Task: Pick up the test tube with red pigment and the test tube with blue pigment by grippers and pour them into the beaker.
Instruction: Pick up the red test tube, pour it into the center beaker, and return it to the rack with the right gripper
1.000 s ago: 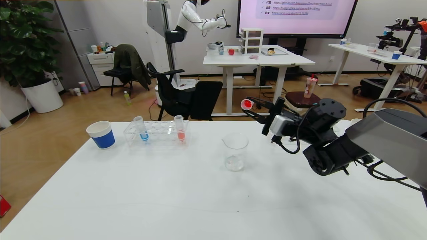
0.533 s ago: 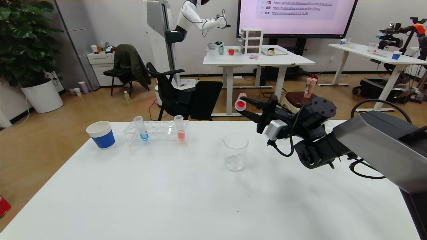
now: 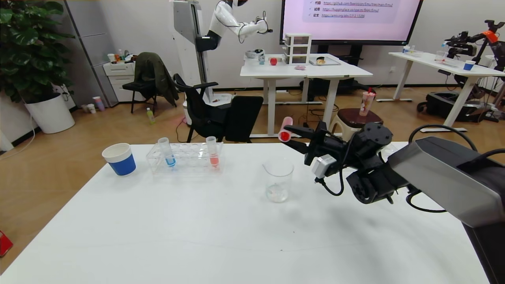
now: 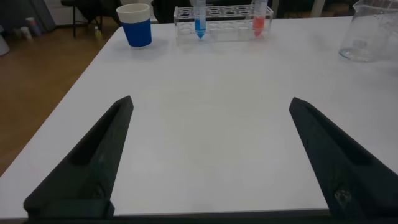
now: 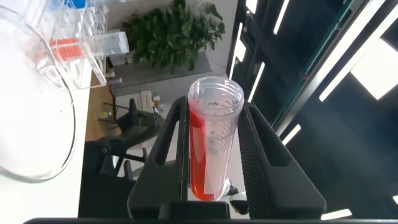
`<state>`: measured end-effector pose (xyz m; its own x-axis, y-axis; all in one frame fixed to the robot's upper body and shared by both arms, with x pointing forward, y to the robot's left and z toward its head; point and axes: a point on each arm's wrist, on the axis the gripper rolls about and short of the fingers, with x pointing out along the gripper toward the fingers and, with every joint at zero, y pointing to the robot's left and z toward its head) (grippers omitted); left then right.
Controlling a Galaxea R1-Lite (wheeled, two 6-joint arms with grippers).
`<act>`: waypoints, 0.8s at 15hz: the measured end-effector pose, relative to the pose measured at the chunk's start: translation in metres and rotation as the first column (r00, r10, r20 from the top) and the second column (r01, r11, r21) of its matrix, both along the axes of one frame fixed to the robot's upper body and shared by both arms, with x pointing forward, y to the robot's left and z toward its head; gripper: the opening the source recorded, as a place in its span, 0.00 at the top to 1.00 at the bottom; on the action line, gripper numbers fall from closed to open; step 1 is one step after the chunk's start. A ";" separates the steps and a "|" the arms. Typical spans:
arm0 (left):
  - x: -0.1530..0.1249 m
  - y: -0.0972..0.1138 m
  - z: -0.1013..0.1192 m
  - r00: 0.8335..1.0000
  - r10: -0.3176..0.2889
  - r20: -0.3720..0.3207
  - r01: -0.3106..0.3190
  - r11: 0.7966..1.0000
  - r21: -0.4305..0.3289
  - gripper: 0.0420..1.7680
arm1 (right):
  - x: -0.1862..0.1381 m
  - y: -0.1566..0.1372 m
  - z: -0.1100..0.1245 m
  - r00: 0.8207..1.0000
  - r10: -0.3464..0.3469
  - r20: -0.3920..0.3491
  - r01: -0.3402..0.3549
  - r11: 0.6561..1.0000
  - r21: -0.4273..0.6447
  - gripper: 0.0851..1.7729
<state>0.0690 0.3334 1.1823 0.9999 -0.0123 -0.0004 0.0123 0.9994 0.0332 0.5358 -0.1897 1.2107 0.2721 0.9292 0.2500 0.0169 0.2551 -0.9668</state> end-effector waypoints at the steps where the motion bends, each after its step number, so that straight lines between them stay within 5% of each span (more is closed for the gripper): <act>1: 0.000 0.000 0.000 1.000 0.000 0.000 0.000 1.000 0.000 0.01 | 0.001 -0.001 -0.002 1.000 -0.005 0.012 0.005 1.000 -0.004 0.75; 12: 0.000 0.000 0.000 1.000 0.000 0.000 0.000 1.000 0.000 0.01 | 0.004 -0.001 -0.023 0.989 -0.048 0.140 0.057 0.996 -0.065 0.75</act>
